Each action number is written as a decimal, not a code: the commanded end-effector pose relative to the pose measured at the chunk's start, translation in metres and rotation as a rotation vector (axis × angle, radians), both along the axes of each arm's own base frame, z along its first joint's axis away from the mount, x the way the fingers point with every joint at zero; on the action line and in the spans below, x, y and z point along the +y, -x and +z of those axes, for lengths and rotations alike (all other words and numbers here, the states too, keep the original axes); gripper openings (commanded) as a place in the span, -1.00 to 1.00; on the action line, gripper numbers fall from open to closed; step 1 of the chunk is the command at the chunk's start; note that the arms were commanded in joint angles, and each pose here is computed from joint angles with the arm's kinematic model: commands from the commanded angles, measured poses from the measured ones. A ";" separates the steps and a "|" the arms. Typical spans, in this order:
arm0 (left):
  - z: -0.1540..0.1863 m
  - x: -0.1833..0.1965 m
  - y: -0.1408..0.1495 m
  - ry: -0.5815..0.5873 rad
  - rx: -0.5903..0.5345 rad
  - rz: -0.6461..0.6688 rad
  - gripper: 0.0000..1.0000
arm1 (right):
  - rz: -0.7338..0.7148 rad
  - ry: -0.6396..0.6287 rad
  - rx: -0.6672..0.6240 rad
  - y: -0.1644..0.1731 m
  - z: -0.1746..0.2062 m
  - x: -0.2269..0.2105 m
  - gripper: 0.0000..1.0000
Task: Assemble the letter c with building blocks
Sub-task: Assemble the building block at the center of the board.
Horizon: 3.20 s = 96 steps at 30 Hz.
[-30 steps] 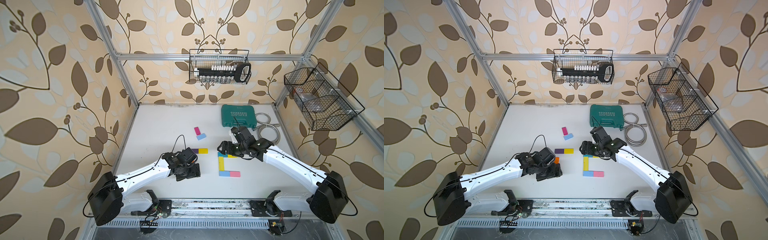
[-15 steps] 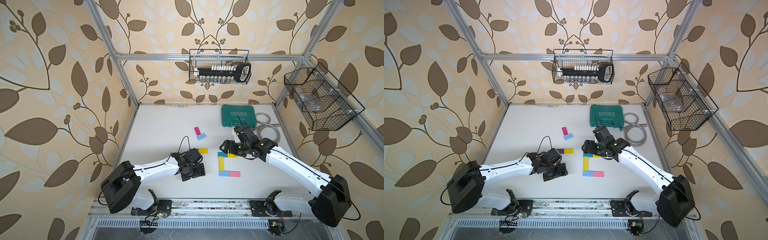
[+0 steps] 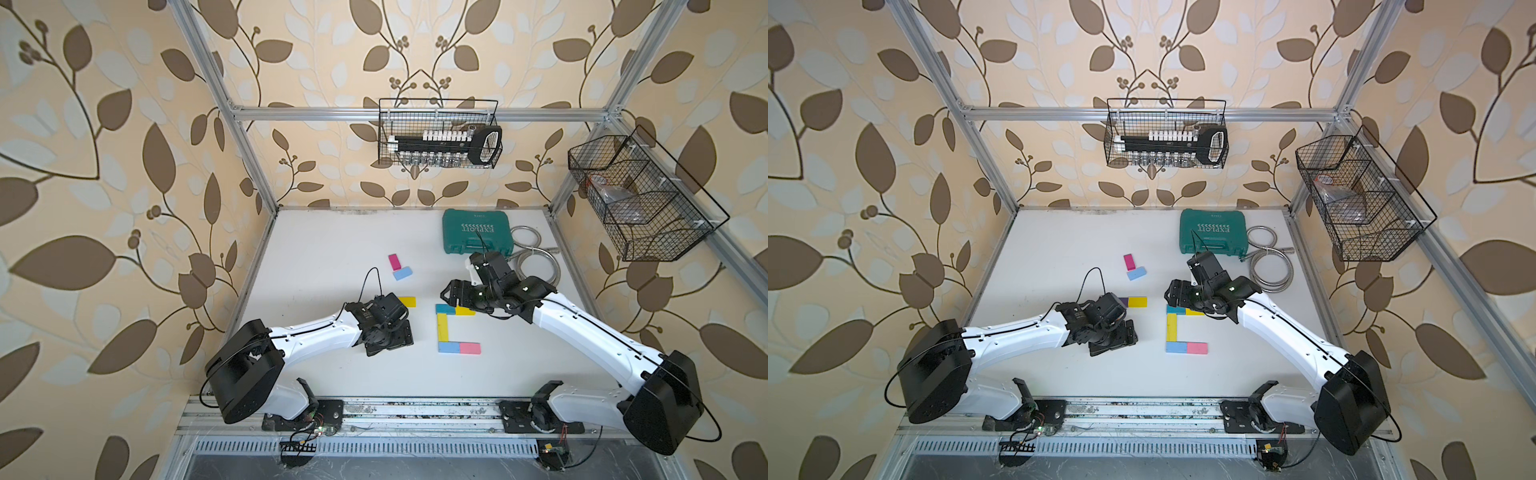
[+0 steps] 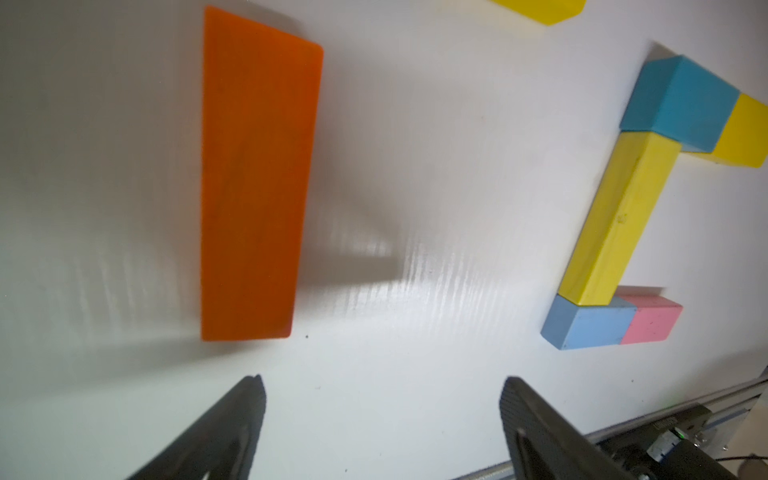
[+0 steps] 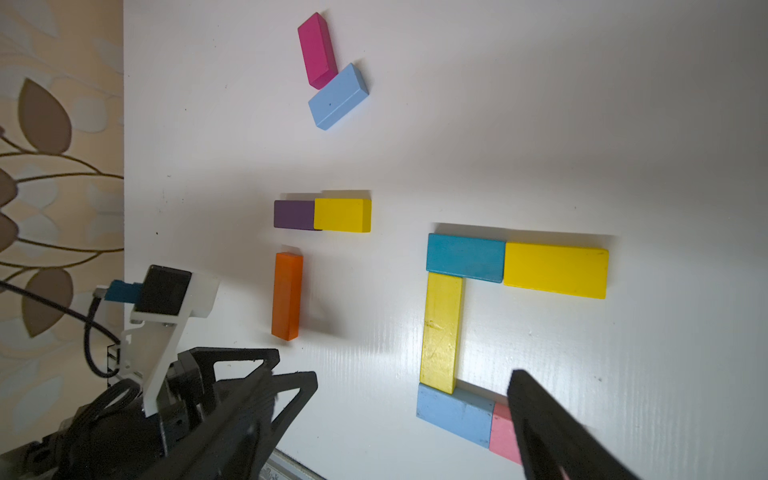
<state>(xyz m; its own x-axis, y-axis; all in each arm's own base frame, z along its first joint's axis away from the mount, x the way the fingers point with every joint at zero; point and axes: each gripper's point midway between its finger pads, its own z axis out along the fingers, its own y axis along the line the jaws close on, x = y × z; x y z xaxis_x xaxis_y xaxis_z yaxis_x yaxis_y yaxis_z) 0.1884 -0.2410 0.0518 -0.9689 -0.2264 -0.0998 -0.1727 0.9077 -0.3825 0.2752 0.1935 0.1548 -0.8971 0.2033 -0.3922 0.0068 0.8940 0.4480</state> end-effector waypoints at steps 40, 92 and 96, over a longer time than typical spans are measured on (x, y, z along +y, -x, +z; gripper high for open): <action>-0.009 0.003 -0.019 0.014 0.006 0.066 0.82 | -0.028 0.011 0.024 0.003 -0.010 -0.007 0.73; 0.023 -0.002 -0.030 0.113 -0.023 0.038 0.80 | -0.020 -0.002 0.042 0.008 -0.016 -0.006 0.73; 0.045 0.020 -0.033 0.097 -0.046 0.073 0.81 | 0.000 -0.030 0.047 0.011 -0.018 0.007 0.72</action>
